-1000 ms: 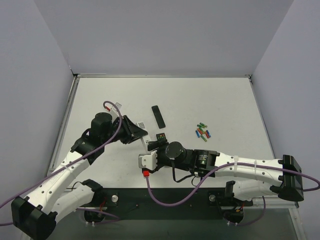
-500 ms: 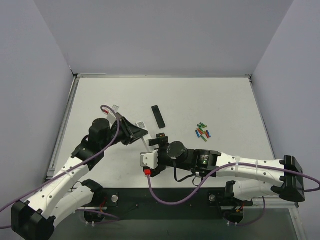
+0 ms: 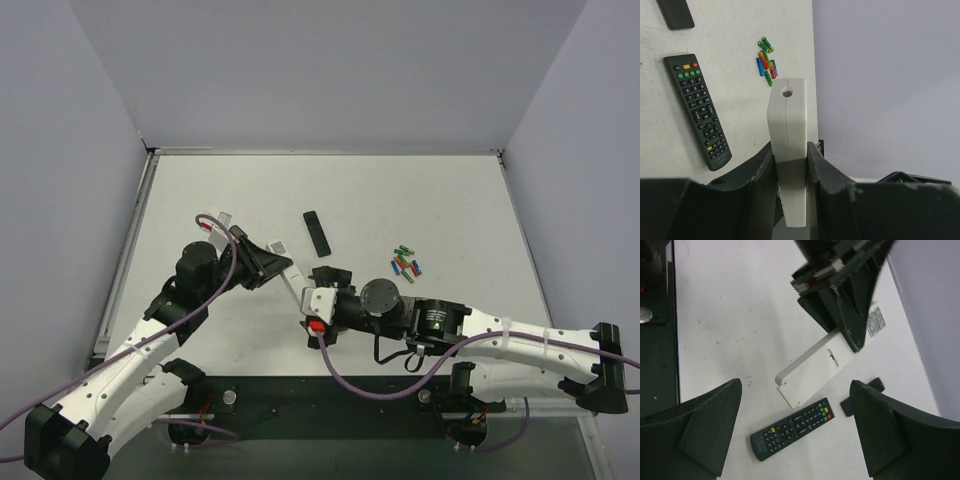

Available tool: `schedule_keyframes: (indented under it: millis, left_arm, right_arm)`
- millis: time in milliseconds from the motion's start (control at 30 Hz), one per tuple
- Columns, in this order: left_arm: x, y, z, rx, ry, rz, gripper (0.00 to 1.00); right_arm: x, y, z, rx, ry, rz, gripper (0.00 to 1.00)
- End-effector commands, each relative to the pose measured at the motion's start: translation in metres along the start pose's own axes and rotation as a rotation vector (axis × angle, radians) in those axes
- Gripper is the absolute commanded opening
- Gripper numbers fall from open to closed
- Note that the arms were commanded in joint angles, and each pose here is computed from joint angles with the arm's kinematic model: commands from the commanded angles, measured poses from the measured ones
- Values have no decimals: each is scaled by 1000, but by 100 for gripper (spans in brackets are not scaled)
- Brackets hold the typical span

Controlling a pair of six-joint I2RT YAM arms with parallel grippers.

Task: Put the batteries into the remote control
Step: Remove the battery cover from the remote control.

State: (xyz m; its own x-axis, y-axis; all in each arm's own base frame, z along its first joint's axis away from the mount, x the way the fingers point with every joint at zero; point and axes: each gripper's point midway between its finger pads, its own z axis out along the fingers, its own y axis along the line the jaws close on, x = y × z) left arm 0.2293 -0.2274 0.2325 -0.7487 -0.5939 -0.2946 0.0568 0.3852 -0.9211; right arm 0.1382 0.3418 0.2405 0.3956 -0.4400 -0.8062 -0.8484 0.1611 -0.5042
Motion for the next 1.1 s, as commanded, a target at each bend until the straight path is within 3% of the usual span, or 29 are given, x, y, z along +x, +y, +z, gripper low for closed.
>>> schedule_keyframes:
  millis: [0, 100, 333, 667, 1067]
  left_arm:
    - [-15, -21, -6, 96, -82, 22, 0]
    - [-17, -16, -7, 100, -101, 18, 0]
    - [-22, -23, -10, 140, -134, 34, 0]
    - [-26, -21, -12, 139, -163, 54, 0]
    - [-29, -23, -15, 142, -189, 51, 0]
  right_arm:
    - [-11, -26, -23, 129, -21, 382, 85]
    - [-3, -34, -35, 180, 39, 580, 85]
    - [5, -27, -38, 188, 189, 817, 80]
    - [14, -15, -15, 173, 349, 921, 72]
    - [19, -13, 11, 172, 377, 942, 57]
